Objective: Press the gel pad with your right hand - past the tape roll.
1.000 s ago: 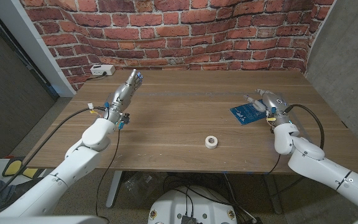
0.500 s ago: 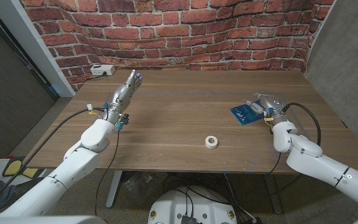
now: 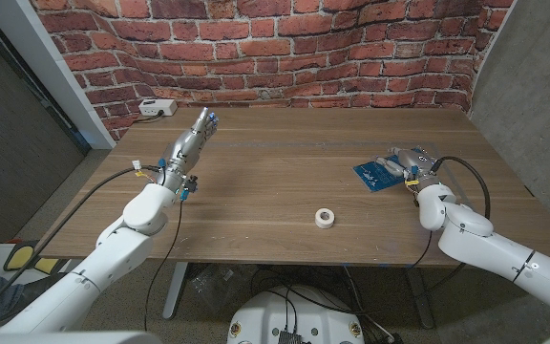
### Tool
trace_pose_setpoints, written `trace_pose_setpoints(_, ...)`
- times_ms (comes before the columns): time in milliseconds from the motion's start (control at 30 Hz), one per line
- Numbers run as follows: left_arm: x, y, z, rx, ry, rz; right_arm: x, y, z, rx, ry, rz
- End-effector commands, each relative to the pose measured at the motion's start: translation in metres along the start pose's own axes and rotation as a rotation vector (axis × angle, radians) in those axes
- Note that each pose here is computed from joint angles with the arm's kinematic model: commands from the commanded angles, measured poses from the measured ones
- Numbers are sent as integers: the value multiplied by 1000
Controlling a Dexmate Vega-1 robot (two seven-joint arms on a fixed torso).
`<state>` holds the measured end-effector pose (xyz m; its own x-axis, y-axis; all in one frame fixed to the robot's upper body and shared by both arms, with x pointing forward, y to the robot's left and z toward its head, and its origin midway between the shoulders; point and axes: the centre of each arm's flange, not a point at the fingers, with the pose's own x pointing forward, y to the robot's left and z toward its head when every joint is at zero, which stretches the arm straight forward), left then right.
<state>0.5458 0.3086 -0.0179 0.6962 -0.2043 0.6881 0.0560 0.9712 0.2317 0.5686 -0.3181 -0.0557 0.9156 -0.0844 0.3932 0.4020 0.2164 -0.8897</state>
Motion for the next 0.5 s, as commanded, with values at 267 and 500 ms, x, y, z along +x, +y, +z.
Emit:
trace_pose_setpoints(267,1,-3,-5,-11,9,-16,12,7,0,-5,19,64)
trace_pose_setpoints(500,3,-5,-9,-23,12,-8,16,10,0,-15,41,92)
